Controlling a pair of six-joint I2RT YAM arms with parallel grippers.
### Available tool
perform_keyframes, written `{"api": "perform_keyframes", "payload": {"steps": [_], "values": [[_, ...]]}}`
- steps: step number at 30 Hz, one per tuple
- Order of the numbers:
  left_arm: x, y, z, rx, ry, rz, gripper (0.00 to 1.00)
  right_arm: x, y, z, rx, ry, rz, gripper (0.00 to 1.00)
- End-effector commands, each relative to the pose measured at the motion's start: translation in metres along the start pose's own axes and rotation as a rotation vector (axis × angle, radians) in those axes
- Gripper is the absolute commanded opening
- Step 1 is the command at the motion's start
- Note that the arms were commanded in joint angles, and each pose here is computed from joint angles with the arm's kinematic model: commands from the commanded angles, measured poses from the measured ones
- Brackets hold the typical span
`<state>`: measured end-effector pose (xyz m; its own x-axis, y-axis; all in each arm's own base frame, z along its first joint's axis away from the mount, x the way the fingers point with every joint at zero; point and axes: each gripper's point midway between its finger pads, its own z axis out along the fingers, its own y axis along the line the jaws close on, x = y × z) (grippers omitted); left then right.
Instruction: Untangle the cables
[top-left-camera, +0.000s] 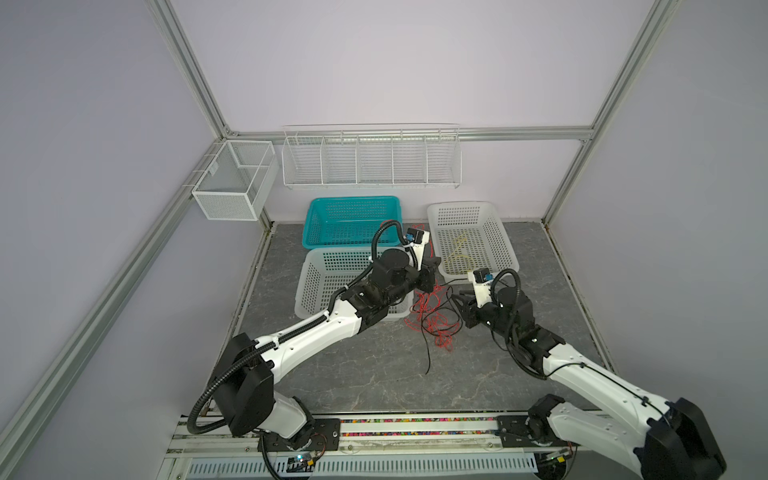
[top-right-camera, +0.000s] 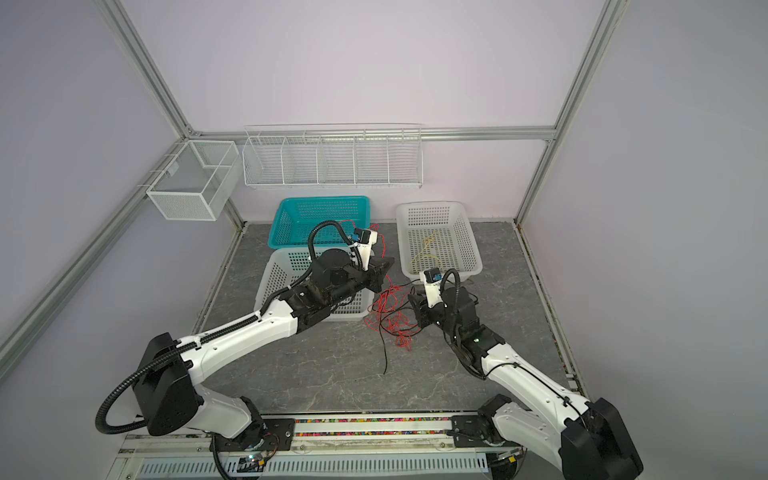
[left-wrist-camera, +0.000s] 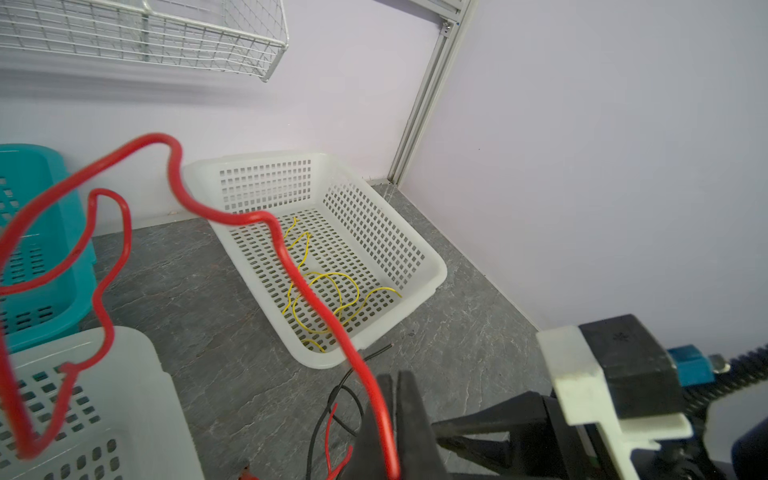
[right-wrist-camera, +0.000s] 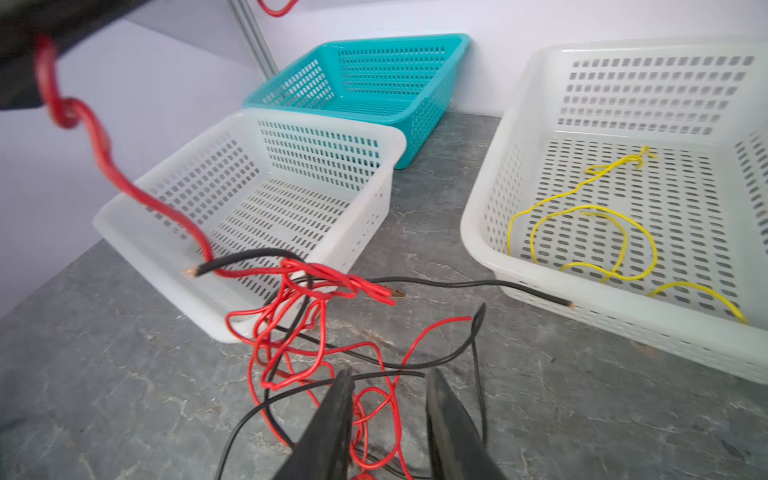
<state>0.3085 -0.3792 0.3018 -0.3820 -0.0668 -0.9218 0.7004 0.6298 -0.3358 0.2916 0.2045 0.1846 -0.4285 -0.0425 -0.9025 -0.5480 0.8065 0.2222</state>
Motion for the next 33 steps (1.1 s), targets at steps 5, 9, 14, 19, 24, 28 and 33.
{"api": "perform_keyframes", "payload": {"steps": [5,9,14,19,24,28,33], "values": [[-0.029,-0.024,-0.003,0.103,-0.089,0.002,0.0,-0.01,0.008,0.016,-0.049,0.013,0.164,0.34],[-0.032,-0.023,-0.004,0.1,-0.109,-0.007,0.0,-0.012,0.008,0.023,-0.048,-0.029,0.253,0.35],[-0.037,-0.015,-0.003,0.05,-0.115,-0.035,0.0,-0.015,0.028,0.024,-0.056,-0.024,0.153,0.33],[-0.037,-0.013,0.002,0.035,-0.112,-0.065,0.0,-0.022,0.037,0.025,-0.046,-0.029,0.074,0.3],[-0.036,-0.012,0.006,0.032,-0.107,-0.077,0.0,-0.025,0.044,0.032,-0.036,-0.023,0.029,0.29],[-0.036,-0.014,0.006,0.04,-0.106,-0.082,0.0,-0.022,0.041,0.04,0.0,-0.012,0.023,0.28],[-0.037,-0.014,0.004,0.042,-0.108,-0.081,0.0,-0.02,0.034,0.045,0.059,-0.025,0.01,0.28]]}}
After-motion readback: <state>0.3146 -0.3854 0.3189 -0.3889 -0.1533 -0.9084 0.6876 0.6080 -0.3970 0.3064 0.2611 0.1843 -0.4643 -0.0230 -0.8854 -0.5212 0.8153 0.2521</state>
